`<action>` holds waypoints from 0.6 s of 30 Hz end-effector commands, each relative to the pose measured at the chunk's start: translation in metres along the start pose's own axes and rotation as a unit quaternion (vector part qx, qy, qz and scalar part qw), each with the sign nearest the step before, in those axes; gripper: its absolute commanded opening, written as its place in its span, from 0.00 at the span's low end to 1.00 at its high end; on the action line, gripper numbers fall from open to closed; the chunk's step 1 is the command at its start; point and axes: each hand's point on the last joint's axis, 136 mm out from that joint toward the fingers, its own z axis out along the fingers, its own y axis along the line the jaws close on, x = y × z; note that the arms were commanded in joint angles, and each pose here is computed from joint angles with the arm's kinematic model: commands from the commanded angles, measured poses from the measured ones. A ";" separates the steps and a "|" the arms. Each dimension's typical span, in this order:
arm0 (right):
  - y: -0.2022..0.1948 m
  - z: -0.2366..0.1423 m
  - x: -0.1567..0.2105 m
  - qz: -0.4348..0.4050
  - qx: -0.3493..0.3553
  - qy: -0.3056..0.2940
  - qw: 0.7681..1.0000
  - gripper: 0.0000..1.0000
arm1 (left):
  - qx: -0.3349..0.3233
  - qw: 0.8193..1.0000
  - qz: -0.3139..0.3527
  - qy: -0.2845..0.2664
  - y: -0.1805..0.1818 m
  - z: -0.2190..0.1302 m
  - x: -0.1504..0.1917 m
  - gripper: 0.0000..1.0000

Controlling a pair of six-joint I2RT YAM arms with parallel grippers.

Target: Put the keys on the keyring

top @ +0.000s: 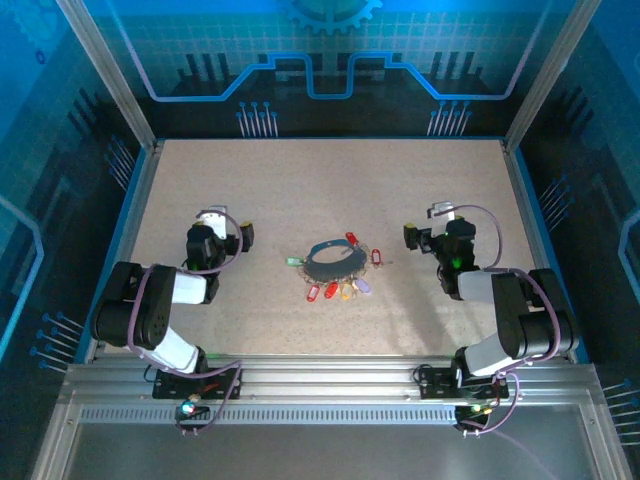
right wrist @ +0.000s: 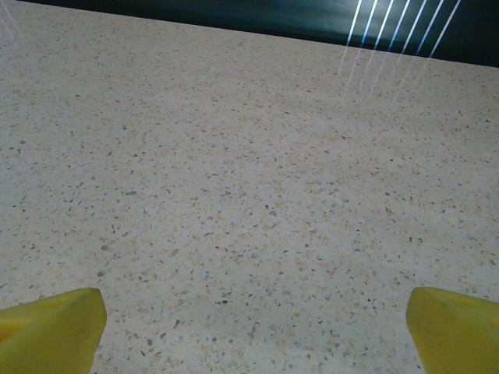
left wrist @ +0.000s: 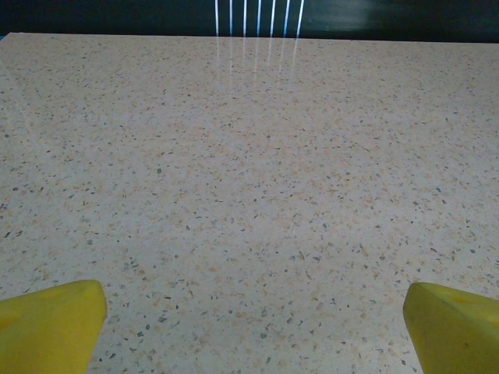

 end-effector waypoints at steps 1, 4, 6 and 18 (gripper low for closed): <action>-0.003 0.002 -0.003 0.008 -0.001 -0.002 1.000 1.00 | -0.008 1.000 -0.008 -0.013 0.004 0.000 -0.010 0.99; -0.003 0.002 -0.003 0.009 -0.001 -0.003 1.000 1.00 | -0.007 1.000 -0.007 -0.012 0.003 0.000 -0.010 0.99; -0.003 0.002 -0.003 0.009 -0.001 -0.002 1.000 1.00 | -0.007 1.000 -0.008 -0.013 0.003 0.000 -0.010 0.99; -0.003 0.002 -0.003 0.010 -0.003 -0.001 1.000 1.00 | -0.007 1.000 -0.008 -0.012 0.003 0.000 -0.010 0.99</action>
